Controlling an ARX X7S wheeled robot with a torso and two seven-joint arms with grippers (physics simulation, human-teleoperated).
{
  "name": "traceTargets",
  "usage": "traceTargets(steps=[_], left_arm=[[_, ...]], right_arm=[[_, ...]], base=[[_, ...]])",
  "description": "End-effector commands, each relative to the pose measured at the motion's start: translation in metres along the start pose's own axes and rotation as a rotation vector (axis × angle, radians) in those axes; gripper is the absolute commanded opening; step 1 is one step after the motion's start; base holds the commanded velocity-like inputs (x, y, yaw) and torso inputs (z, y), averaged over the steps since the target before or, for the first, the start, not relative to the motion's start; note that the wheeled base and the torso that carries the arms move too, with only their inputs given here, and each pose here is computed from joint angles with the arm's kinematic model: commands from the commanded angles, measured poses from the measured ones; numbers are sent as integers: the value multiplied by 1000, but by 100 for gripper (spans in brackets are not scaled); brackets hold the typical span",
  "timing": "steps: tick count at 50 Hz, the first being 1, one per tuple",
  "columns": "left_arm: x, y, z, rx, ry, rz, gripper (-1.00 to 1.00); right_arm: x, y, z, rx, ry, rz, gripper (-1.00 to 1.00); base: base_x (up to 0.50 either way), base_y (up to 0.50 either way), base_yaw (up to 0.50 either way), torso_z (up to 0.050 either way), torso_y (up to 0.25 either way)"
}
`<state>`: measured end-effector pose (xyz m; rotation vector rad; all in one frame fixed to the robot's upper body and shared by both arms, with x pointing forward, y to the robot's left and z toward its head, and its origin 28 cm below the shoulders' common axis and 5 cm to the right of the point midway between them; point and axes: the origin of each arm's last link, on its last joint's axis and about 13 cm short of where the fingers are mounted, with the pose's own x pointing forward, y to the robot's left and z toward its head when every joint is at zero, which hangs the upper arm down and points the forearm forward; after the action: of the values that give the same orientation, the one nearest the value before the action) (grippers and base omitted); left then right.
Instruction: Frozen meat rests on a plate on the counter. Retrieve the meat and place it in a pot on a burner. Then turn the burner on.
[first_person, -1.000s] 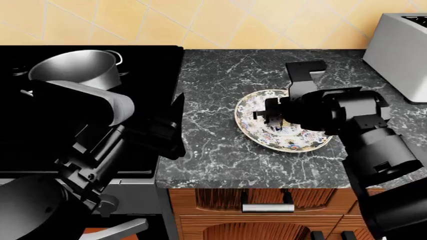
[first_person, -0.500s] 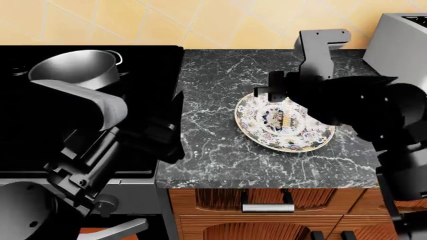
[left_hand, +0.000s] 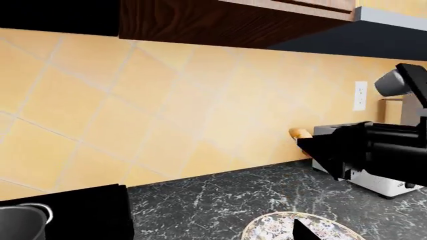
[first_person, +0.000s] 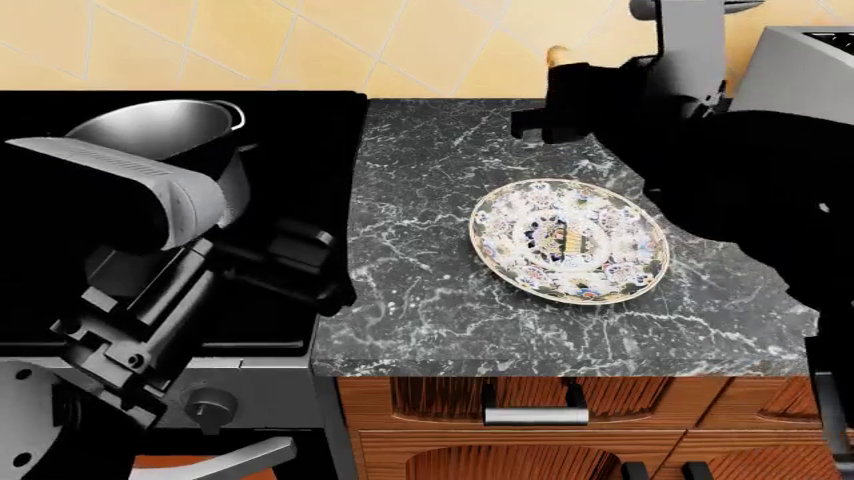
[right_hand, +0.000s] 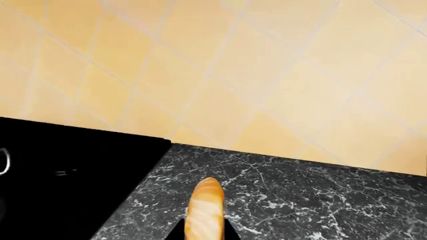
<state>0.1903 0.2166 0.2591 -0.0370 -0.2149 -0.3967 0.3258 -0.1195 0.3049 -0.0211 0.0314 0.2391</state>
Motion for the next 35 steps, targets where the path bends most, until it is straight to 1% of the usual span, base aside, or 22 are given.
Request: traceTargets(steps=[1,9,16,35], left_arm=[[0,3,6,8,-19,19,100],[-1,4,7,5,-25,27,100],[-1,8,11,1,-46,40,100],[-5,6,14,-5,-68,34,100]], right_arm=[[-10,2,11,-24,-95,41,-100],[-11,4,13,-42,-105,64,-100],[-10,5,15,-51,-108,69,-100],[-12,5,16,-57,-103,77,-100]], base=[[0,0,0,0,0],[0,0,0,0,0],[0,500,0,0,0],[0,500,0,0,0]])
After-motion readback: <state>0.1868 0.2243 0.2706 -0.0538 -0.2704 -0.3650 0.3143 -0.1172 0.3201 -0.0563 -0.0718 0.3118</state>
